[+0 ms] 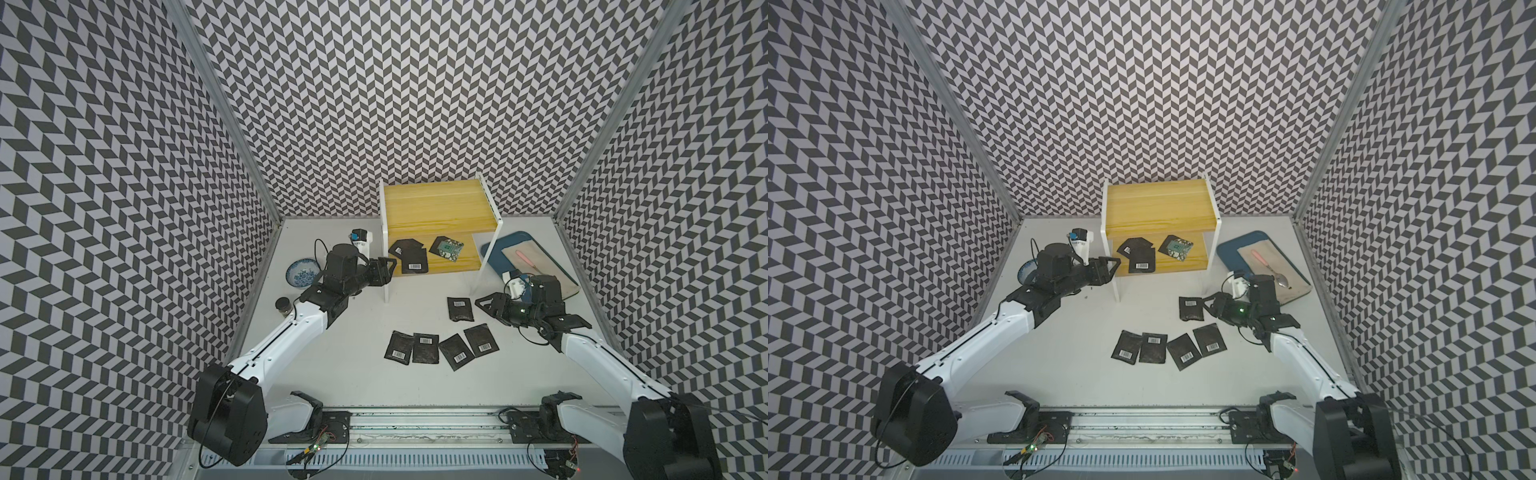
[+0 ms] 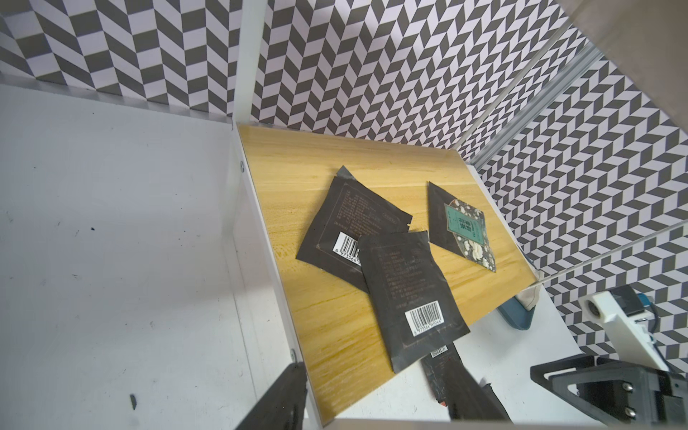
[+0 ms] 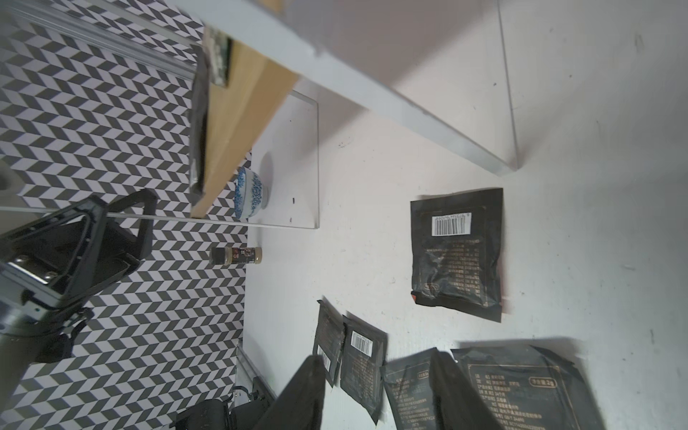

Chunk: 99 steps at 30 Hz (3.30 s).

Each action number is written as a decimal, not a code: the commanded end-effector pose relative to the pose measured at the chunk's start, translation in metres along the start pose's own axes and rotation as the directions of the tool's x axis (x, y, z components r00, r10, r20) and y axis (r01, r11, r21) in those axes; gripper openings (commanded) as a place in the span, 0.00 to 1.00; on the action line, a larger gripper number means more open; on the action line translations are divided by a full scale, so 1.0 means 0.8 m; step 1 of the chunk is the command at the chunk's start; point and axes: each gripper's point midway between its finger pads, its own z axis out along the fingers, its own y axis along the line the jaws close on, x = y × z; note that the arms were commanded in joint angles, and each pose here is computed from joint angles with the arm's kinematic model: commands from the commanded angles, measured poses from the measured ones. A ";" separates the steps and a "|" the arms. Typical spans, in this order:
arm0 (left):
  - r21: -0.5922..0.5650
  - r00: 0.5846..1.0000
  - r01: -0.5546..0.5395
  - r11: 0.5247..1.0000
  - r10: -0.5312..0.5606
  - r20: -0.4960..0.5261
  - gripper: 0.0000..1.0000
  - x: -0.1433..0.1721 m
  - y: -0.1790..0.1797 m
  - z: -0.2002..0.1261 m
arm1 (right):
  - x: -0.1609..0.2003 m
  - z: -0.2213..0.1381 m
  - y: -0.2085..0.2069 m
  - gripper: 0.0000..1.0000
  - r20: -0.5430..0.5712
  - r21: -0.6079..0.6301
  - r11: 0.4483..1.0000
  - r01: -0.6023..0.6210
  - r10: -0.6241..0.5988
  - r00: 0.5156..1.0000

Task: Remove the tea bags from the shelf
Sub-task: Pick up the tea bag from the shelf.

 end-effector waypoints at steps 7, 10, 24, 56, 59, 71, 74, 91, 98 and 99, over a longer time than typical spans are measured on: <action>0.044 0.996 -0.035 0.998 0.031 0.084 0.64 -0.041 -0.028 -0.040 | -0.011 -0.011 0.077 0.61 0.064 -0.043 0.981 0.187 -0.184 0.981; 0.053 0.995 -0.038 0.998 0.033 0.090 0.65 -0.044 -0.033 -0.051 | -0.010 -0.010 0.102 0.64 0.075 -0.086 0.974 0.208 -0.202 0.976; 0.076 0.990 -0.050 0.996 0.039 0.134 0.69 -0.049 -0.047 -0.094 | 0.002 0.010 0.182 0.72 0.109 -0.235 0.955 0.183 -0.161 0.981; 0.056 0.984 -0.078 0.995 0.068 0.164 0.68 -0.091 -0.049 -0.052 | -0.037 0.117 0.196 0.72 0.120 -0.306 0.942 -0.138 0.182 0.976; 0.055 0.985 -0.078 0.995 0.068 0.161 0.67 -0.090 -0.049 -0.051 | -0.040 0.126 0.192 0.67 0.118 -0.290 0.942 -0.167 0.209 0.971; 0.058 0.986 -0.076 0.995 0.066 0.155 0.66 -0.086 -0.046 -0.048 | -0.054 0.151 0.182 0.62 0.133 -0.259 0.933 -0.248 0.289 0.948; 0.058 0.986 -0.074 0.996 0.064 0.154 0.66 -0.085 -0.045 -0.048 | -0.058 0.158 0.182 0.62 0.135 -0.254 0.931 -0.262 0.302 0.944; 0.059 0.987 -0.064 0.996 0.054 0.154 0.66 -0.081 -0.040 -0.049 | -0.053 0.182 0.146 0.49 0.150 -0.175 0.921 -0.348 0.375 0.915; 0.053 0.987 -0.060 0.997 0.052 0.153 0.66 -0.079 -0.035 -0.048 | -0.044 0.179 0.135 0.34 0.146 -0.163 0.920 -0.356 0.380 0.914; 0.054 0.987 -0.059 0.997 0.050 0.153 0.66 -0.079 -0.036 -0.048 | -0.042 0.177 0.135 0.34 0.146 -0.164 0.921 -0.354 0.378 0.914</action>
